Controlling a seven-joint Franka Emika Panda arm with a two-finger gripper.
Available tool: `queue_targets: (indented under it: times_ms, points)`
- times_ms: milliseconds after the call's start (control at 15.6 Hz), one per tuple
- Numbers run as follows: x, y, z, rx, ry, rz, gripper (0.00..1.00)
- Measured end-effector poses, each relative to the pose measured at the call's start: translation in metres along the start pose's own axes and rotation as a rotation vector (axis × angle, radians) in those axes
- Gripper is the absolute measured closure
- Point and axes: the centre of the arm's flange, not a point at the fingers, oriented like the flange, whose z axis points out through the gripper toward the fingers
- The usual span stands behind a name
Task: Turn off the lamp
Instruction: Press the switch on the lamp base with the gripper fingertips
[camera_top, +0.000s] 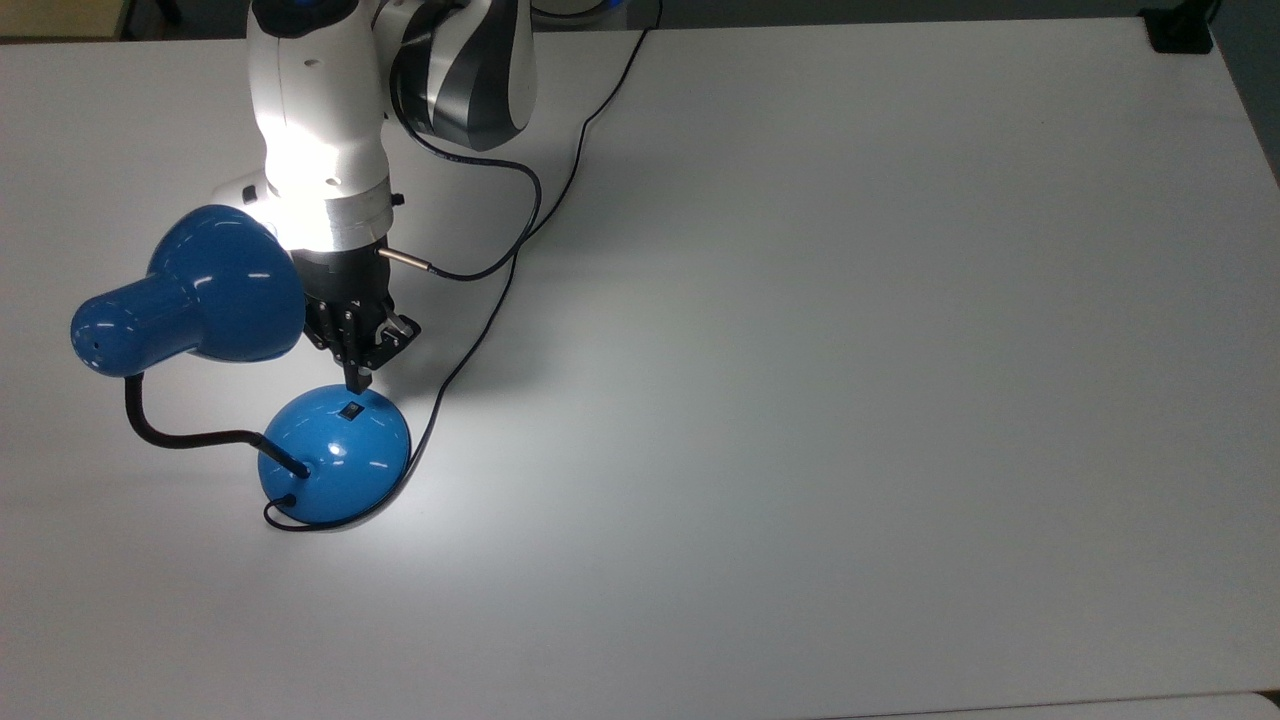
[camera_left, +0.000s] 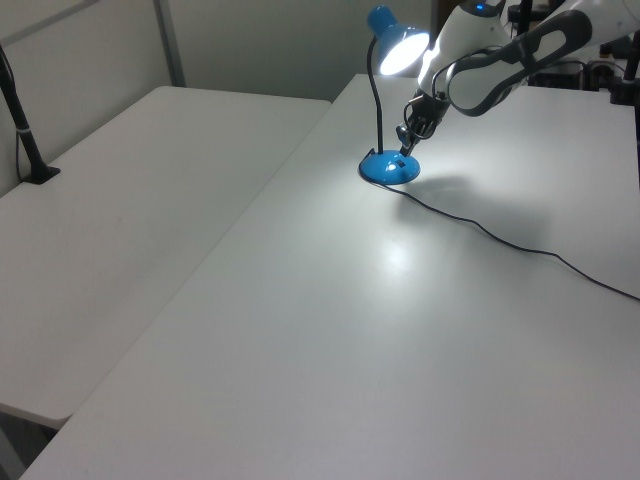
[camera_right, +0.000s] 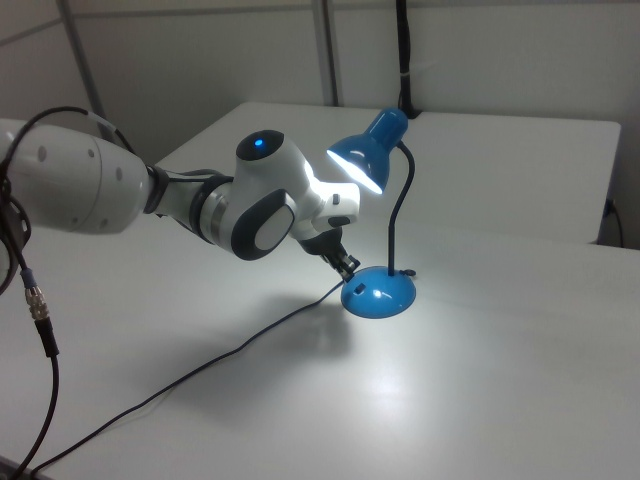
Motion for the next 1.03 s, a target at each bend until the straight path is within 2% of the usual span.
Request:
queue_targets:
  times_ms: [321, 1026]
  points:
    - [-0.005, 0.002, 0.023, -0.02, -0.025, -0.014, 0.99]
    - [-0.005, 0.002, 0.026, -0.022, -0.027, -0.015, 0.99]
